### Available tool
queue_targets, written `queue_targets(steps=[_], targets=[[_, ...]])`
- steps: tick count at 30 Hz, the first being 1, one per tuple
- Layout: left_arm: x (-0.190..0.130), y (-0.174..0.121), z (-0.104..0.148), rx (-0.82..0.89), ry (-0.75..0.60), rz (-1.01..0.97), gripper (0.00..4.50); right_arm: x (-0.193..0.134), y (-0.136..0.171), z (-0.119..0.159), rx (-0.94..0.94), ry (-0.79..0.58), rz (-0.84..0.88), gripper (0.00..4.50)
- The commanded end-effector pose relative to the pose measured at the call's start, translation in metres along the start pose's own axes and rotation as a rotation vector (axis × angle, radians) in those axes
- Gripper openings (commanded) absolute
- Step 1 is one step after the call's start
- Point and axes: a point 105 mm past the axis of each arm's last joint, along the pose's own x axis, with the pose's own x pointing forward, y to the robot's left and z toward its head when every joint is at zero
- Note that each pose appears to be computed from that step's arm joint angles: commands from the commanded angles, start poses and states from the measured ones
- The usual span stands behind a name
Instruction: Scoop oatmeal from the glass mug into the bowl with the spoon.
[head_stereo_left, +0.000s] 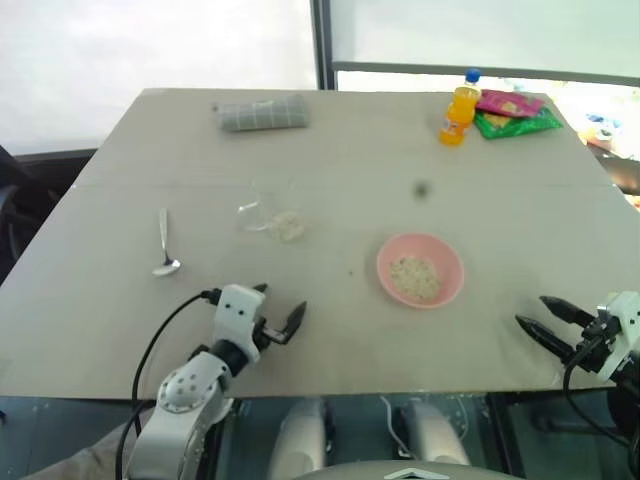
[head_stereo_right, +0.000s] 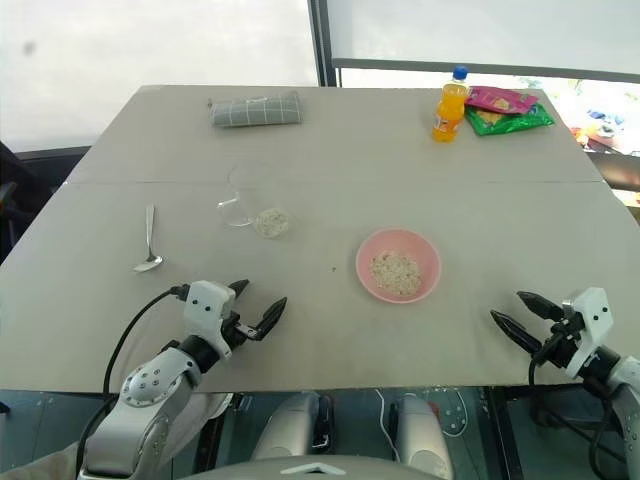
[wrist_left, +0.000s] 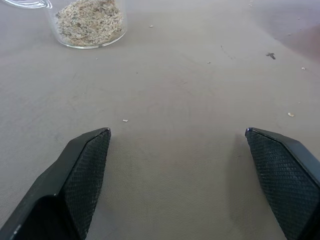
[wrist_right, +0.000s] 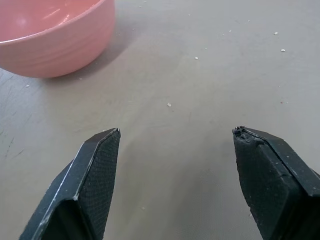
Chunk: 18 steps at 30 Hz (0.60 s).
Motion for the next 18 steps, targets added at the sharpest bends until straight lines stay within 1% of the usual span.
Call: queue_targets(steps=[1, 8, 18], targets=[[-0.0024, 0.0019, 0.003, -0.014, -0.023, 0.0, 4.43, 0.0001, -0.0039, 0.0106, -0.046, -0.023, -0.002, 3.58], [-0.0091, 0.0054, 0.0024, -0.018, -0.012, 0.011, 4.43, 0.001, -0.0055, 0.0063, -0.041, -0.015, 0.0, 3.58], [-0.0085, 0.0086, 0.0028, -0.011, -0.012, 0.018, 4.43, 0.0009, -0.0073, 0.0051, -0.043, -0.013, 0.002, 3.58]])
